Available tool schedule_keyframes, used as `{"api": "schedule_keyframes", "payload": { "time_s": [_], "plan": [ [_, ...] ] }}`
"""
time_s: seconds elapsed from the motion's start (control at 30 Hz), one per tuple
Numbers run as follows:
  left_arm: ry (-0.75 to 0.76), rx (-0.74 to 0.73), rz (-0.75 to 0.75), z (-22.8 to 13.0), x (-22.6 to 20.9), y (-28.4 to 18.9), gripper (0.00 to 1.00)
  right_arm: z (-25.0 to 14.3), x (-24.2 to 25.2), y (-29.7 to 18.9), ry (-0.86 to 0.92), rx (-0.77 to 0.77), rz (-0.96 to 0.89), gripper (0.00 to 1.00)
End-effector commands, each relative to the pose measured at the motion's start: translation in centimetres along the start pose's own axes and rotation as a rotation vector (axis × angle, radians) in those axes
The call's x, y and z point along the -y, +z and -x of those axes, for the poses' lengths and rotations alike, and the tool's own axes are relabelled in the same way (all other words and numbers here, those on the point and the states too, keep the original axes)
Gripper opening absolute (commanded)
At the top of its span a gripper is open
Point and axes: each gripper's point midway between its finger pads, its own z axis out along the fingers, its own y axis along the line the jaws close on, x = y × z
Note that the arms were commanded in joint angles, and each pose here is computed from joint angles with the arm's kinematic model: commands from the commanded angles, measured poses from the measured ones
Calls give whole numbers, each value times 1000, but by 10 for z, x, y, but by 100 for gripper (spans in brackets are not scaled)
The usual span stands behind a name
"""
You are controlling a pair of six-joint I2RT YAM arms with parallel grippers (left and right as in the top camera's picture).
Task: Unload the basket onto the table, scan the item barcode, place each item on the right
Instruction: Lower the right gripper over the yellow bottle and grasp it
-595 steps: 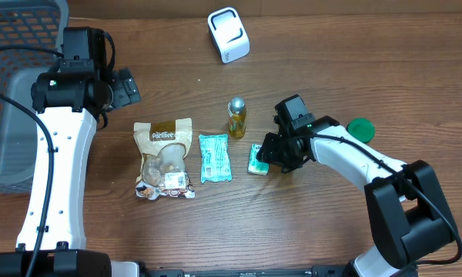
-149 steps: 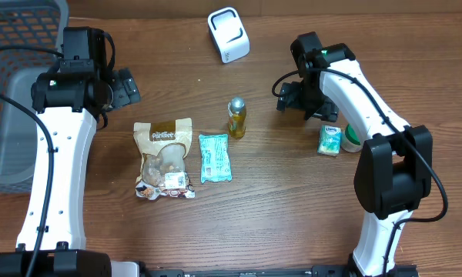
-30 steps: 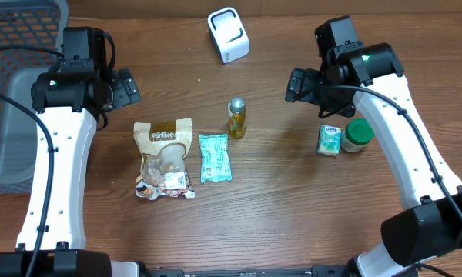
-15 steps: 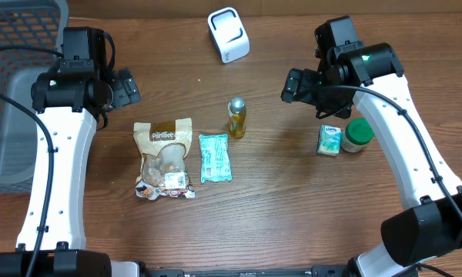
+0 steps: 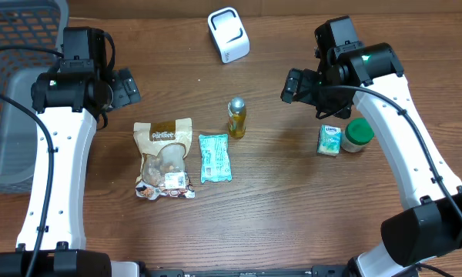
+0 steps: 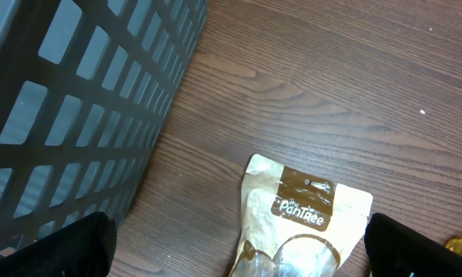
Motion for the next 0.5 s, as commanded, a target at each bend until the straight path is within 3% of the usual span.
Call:
{"api": "schedule_keyframes", "payload": {
  "time_s": [0.0,0.47],
  "plan": [
    [26,11,5,2,-1,-3,99,0,-11,-6,-24,15,23,100],
    [26,11,5,2,-1,-3,99,-28,-62,11,-150,-17,59,100]
  ]
}}
